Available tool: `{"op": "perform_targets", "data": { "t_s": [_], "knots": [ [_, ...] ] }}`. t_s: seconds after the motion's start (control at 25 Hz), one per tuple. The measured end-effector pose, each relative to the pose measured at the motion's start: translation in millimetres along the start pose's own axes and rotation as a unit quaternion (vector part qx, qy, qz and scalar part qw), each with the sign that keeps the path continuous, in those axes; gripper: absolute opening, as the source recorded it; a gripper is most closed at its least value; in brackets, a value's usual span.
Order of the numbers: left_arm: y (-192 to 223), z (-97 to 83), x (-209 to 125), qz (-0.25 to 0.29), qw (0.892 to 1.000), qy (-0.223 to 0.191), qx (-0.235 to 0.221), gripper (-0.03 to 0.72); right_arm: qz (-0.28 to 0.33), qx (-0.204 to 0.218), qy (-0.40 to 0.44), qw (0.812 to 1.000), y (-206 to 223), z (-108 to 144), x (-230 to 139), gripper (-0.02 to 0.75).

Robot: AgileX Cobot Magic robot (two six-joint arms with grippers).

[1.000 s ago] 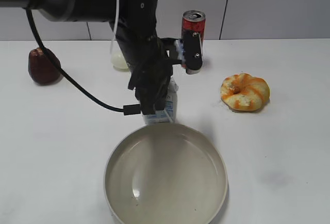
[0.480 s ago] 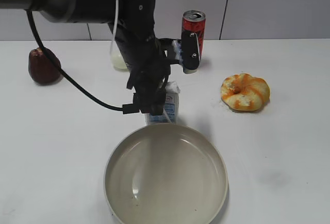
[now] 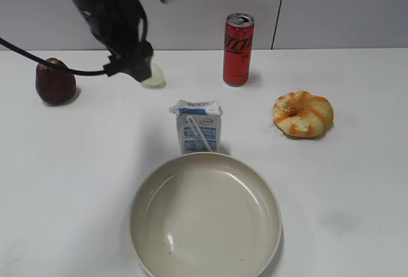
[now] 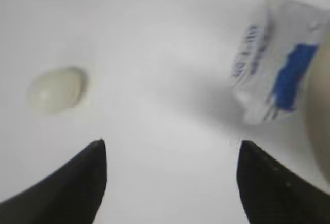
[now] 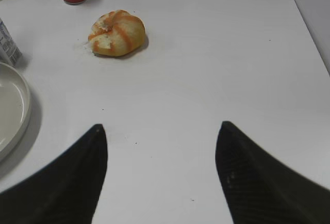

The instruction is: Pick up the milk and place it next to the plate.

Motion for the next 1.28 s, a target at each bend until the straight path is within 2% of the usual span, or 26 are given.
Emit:
{"op": "perform_targets", "data": {
  "t_s": [0.08,0.12,0.24,0.32,0.44,0.64,0.76,0.92,1.04,1.28],
  "knots": [
    [-12.5,20.9,-23.4,0.018,0.996,-0.088,0.018,0.590,0.000,0.000,0.000,1.000,0.0,0.0,0.0,0.500],
    [-17.9,28.5,-34.9,0.028,0.990,-0.134,0.022,0.590,0.000,0.000,0.000,1.000,0.0,0.0,0.0,0.500],
    [-32.4,47.3,-79.4,0.062,0.961,-0.267,0.031,0.590,0.000,0.000,0.000,1.000,0.0,0.0,0.0,0.500],
    [-41.6,47.5,-107.0,0.080,0.941,-0.329,0.028,0.590,0.000,0.000,0.000,1.000,0.0,0.0,0.0,0.500],
    [-55.4,35.8,-148.2,0.101,0.916,-0.388,0.028,0.590,0.000,0.000,0.000,1.000,0.0,0.0,0.0,0.500],
    [-83.2,-7.7,-212.2,0.123,0.881,-0.456,0.035,0.589,0.000,0.000,0.000,1.000,0.0,0.0,0.0,0.500],
    [-100.2,-45.9,-227.6,0.109,0.868,-0.483,0.032,0.588,0.000,0.000,0.000,1.000,0.0,0.0,0.0,0.500],
    [-110.0,-102.3,-230.8,0.066,0.860,-0.506,0.010,0.588,0.000,0.000,0.000,1.000,0.0,0.0,0.0,0.500],
    [-116.8,-136.9,-235.5,0.033,0.859,-0.511,0.015,0.588,0.000,0.000,0.000,1.000,0.0,0.0,0.0,0.500],
    [-131.8,-183.0,-244.8,-0.026,0.865,-0.498,0.056,0.588,0.000,0.000,0.000,1.000,0.0,0.0,0.0,0.500]
  ]
}}
Point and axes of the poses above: a point on each arm's last joint axis where the gripper is mounted, y pointing out along that axis toward the gripper, z along the wrist's bending axis when the last joint is at zero, x = y × z, the point moved 4 cm from there along y, pointing out along that axis toward the gripper, and after that the axes turned 6 degrees about y, right-handed, at the moved point
